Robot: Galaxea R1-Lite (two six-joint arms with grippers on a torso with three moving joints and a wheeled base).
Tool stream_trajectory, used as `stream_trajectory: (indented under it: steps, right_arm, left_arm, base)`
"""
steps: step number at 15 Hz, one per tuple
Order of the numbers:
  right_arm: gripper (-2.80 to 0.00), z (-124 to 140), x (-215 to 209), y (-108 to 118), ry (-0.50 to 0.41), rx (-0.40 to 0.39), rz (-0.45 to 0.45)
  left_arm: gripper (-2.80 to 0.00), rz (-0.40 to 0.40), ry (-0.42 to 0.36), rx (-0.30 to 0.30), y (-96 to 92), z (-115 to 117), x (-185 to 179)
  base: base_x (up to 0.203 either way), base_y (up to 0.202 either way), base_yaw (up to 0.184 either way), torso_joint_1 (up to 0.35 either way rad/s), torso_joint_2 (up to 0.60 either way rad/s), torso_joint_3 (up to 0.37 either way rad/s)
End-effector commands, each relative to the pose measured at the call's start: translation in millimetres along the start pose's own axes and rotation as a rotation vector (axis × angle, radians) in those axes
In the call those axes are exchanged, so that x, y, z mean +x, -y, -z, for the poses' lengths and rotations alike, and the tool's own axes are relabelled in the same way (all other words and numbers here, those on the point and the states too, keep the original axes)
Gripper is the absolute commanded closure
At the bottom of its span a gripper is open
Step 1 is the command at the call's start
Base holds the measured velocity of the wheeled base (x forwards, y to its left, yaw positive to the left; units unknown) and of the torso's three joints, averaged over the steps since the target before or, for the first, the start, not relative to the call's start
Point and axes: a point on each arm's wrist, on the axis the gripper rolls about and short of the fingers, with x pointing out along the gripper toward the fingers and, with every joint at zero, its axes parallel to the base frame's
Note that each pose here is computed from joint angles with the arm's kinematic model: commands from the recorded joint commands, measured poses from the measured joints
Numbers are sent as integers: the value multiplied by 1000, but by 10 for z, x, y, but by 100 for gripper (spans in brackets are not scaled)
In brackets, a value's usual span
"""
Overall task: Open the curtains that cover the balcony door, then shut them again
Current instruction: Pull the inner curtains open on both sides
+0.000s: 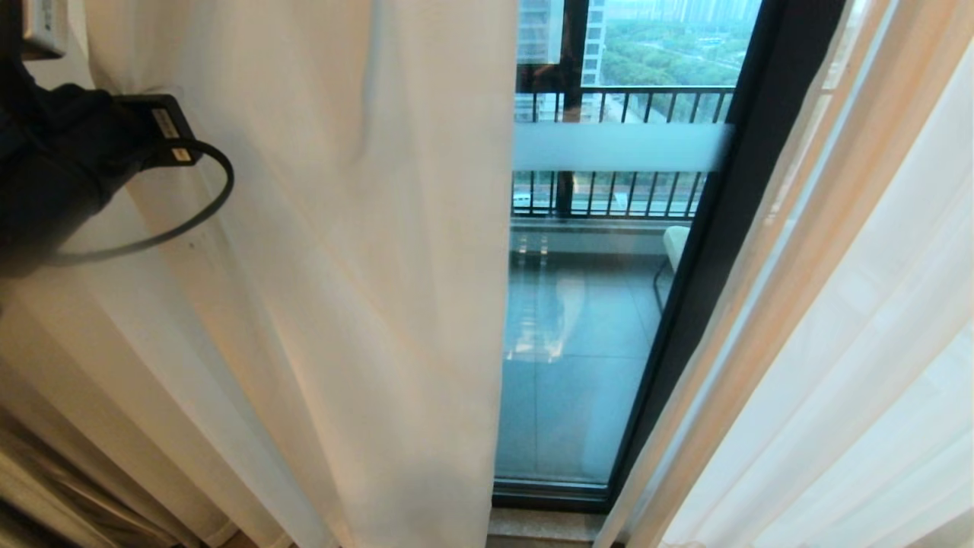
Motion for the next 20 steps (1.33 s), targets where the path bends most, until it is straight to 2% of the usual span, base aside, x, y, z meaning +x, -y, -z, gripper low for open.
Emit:
stream_trajectory:
  steps: [1, 20]
  right_arm:
    - [0, 0, 0, 0, 0, -1, -1]
    - [0, 0, 0, 0, 0, -1, 0]
  left_arm:
    - [0, -3, 7, -1, 5, -11, 29]
    - [0, -3, 13, -3, 8, -24, 41]
  base:
    - [0, 178, -1, 2, 3, 6]
    - [0, 180, 0, 3, 3, 2]
